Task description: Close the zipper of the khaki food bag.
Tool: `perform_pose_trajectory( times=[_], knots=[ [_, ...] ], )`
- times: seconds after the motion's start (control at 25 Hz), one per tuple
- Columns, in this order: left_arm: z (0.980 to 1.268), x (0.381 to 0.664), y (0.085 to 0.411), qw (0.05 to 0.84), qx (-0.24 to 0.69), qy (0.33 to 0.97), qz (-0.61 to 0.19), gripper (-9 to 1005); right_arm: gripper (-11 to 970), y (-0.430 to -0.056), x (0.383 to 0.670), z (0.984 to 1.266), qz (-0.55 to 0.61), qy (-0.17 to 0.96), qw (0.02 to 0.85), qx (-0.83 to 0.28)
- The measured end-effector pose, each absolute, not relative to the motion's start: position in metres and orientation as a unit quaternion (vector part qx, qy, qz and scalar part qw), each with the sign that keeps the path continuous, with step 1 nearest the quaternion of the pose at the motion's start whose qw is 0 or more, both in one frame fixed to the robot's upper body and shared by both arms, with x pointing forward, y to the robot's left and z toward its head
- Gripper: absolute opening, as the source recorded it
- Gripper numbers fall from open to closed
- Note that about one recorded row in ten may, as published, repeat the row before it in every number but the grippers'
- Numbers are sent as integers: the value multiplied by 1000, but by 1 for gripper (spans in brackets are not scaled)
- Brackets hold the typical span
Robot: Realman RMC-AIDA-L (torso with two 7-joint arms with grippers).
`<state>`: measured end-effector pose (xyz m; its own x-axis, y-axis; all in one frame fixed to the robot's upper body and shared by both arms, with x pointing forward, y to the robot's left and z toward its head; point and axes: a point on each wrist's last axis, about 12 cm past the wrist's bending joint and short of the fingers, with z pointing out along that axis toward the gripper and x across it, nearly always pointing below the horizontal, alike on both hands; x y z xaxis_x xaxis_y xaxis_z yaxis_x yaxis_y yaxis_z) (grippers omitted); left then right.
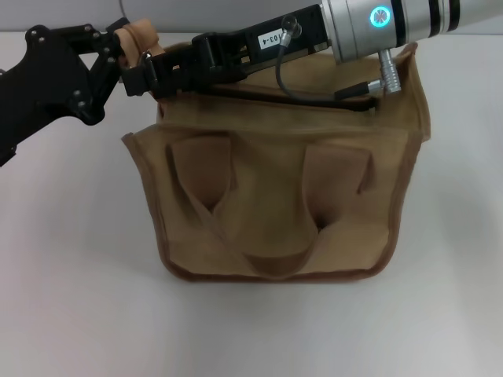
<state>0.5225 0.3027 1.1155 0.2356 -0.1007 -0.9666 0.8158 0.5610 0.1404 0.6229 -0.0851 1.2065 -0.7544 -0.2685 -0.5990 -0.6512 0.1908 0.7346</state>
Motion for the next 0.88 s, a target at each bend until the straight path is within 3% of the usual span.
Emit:
perform_pose_trajectory(
  times=[0.88],
  knots=[
    [1117,524,301,712,332,522,-332,16,680,-85,621,1207,570,740,181,-307]
  ],
)
